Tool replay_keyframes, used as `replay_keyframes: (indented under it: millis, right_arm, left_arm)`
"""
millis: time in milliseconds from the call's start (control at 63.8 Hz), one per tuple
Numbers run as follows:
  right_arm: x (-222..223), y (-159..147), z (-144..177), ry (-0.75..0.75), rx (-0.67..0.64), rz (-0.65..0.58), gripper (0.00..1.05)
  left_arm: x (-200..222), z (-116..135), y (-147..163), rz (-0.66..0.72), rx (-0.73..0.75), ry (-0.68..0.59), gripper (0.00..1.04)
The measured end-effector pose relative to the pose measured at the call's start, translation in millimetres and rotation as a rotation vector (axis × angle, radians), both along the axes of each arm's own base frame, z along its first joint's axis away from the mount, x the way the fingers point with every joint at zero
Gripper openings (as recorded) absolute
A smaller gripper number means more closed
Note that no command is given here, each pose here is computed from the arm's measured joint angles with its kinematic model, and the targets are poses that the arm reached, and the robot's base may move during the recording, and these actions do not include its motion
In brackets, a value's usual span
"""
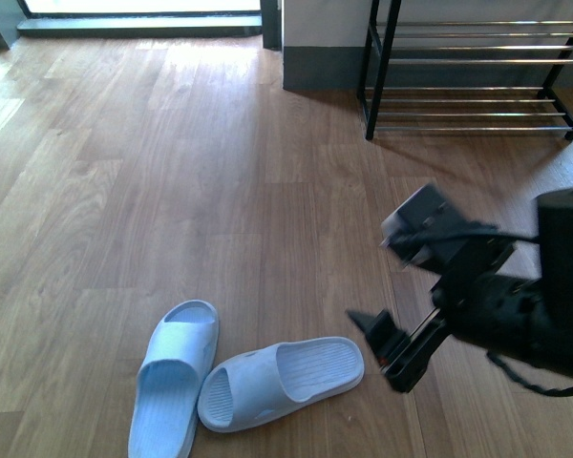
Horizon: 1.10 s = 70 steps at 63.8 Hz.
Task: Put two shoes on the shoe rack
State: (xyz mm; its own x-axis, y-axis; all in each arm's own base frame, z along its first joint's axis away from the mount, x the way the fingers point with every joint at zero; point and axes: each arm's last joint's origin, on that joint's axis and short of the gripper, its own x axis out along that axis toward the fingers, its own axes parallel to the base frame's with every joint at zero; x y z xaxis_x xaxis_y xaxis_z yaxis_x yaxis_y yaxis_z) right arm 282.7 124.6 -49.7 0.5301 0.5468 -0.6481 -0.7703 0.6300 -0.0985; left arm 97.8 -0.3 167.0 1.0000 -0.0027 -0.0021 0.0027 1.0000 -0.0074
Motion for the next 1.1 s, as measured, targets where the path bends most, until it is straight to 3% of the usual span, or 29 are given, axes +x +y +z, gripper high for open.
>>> replay_keyframes:
  millis: [125,282,486,705,1097]
  right_arm:
    - [-5,18,-62,0.086,-0.084,0.13,0.96]
    - [-14,32,-106,0.127,-0.122,0.223,0.96]
    - [-11,48,-137,0.128,-0.117,0.247,0.96]
    - [0,65,-147,0.137,-0.07,0.238,0.95]
    - [0,74,-147,0.197,-0.028,0.233,0.3]
  left_arm:
    - [0,0,0,0.0,0.0,0.0,0.95]
    - [0,0,0,0.0,0.0,0.0,0.95]
    - [0,0,0,0.0,0.0,0.0,0.95]
    - [0,0,0,0.0,0.0,0.0,0.95]
    - [0,0,0,0.0,0.0,0.0,0.95]
